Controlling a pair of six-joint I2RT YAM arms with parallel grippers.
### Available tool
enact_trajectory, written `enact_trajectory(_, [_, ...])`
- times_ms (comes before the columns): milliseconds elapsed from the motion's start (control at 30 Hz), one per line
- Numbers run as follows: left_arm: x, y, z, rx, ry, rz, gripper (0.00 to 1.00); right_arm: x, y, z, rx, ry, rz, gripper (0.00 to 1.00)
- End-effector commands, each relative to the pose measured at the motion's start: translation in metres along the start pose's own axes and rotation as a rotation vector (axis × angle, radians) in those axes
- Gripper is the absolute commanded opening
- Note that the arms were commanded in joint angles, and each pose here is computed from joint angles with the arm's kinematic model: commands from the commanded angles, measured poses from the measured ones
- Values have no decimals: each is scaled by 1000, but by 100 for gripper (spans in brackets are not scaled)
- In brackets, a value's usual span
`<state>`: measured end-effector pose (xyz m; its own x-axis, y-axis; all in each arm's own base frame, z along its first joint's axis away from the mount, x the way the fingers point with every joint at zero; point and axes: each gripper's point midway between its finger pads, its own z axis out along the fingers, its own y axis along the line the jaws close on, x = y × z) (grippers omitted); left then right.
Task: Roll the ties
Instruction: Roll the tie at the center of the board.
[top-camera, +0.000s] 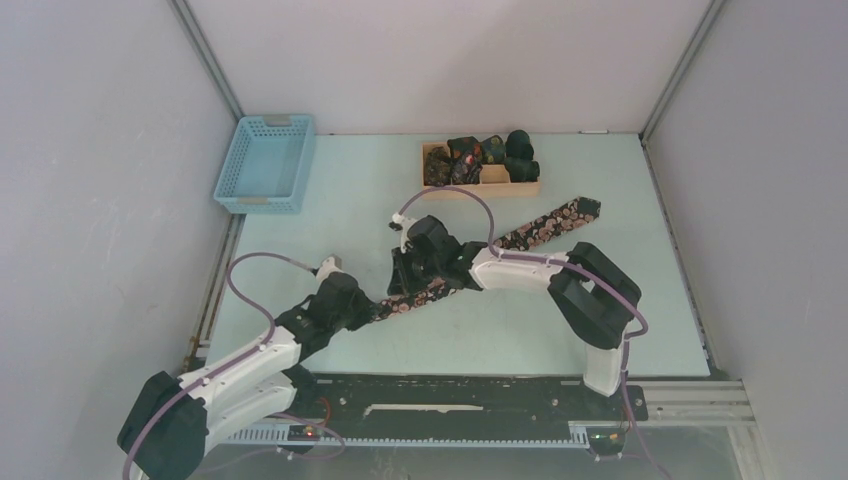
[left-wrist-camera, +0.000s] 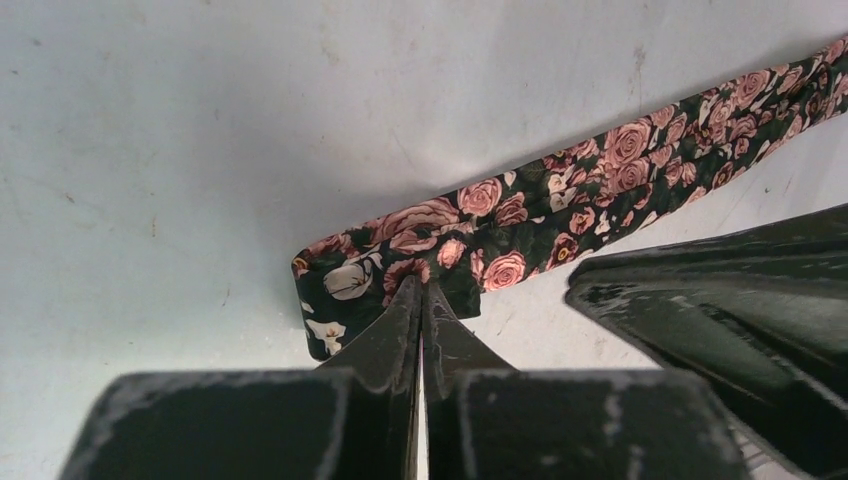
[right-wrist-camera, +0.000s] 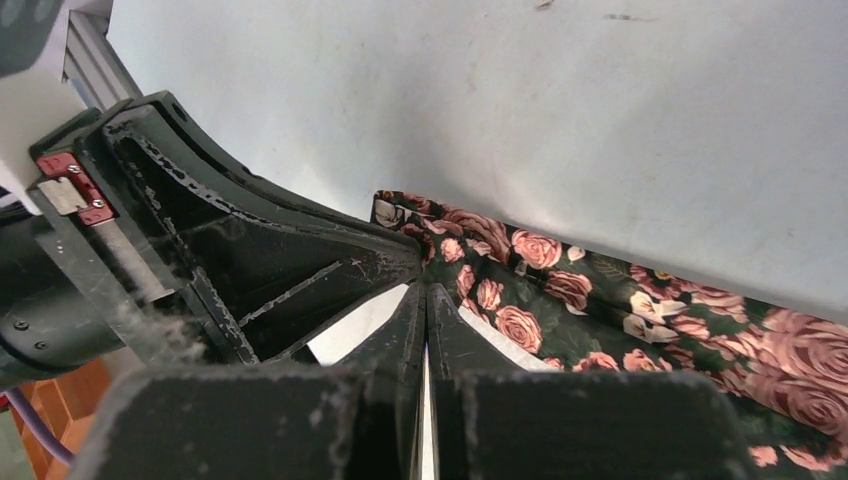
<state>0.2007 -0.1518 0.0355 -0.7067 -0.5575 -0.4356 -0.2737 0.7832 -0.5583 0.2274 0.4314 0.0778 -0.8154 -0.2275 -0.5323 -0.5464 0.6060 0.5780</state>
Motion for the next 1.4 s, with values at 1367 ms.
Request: enact_trajectory(1367, [0,-3,-1,53,-27,-8,0,18,0,36,-25,139,25,0])
